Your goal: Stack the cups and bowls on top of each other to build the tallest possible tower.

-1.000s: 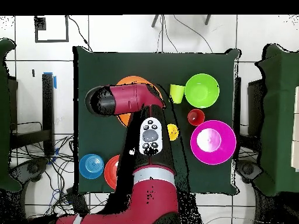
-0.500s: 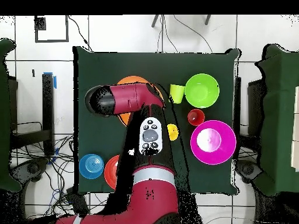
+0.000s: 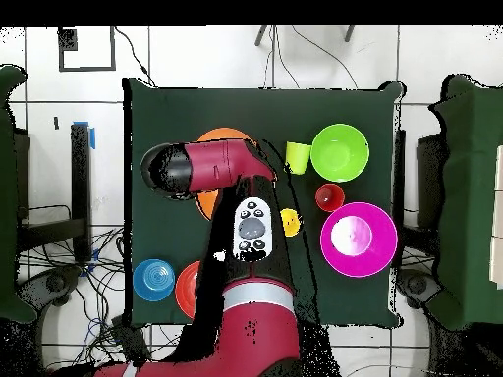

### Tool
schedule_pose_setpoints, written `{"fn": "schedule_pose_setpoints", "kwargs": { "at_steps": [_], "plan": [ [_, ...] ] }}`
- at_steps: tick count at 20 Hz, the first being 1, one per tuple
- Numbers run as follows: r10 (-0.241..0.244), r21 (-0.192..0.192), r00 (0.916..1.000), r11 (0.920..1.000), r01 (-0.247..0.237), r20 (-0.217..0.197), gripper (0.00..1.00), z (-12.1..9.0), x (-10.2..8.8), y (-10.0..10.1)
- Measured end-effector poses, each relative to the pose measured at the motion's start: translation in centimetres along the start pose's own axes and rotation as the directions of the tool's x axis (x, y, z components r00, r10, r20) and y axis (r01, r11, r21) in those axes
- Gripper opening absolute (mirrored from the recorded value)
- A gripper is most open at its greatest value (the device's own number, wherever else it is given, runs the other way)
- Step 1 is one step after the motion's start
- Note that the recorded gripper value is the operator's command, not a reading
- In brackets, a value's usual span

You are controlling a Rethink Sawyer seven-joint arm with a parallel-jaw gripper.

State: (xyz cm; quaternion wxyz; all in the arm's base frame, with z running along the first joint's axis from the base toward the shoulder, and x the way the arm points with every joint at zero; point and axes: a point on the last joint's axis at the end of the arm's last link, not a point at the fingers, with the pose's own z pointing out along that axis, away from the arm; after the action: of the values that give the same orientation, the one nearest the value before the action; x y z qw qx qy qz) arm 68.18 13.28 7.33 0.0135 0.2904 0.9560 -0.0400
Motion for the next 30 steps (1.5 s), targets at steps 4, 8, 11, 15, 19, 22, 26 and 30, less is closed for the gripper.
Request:
{"fn": "schedule_pose_setpoints", "kwargs": {
  "at_steps": [4,8,11,15,19,22,26,30],
  "plan": [
    [-0.001,0.009,0.9999,1.0000,0.001,-0.015,0.00,0.0,0.3,0.0],
    [-0.003,0.007,0.9999,1.0000,0.003,-0.017,0.00,0.0,0.3,0.1],
    [-0.003,0.008,0.9998,1.0000,0.004,-0.019,0.00,0.0,0.4,0.1],
    [-0.004,0.016,0.9995,0.9999,0.005,-0.031,0.00,0.0,0.6,0.1],
    [-0.005,0.038,0.9981,0.9993,0.007,-0.062,0.00,-0.1,1.0,-0.1],
    [-0.006,0.060,0.9955,0.9981,0.011,-0.094,0.00,-0.2,1.5,-0.3],
    [-0.009,0.075,0.9924,0.9970,0.018,-0.123,0.00,-0.6,2.0,-0.2],
    [-0.015,0.078,0.9897,0.9966,0.026,-0.143,0.00,-1.4,2.4,0.2]
  ]
}}
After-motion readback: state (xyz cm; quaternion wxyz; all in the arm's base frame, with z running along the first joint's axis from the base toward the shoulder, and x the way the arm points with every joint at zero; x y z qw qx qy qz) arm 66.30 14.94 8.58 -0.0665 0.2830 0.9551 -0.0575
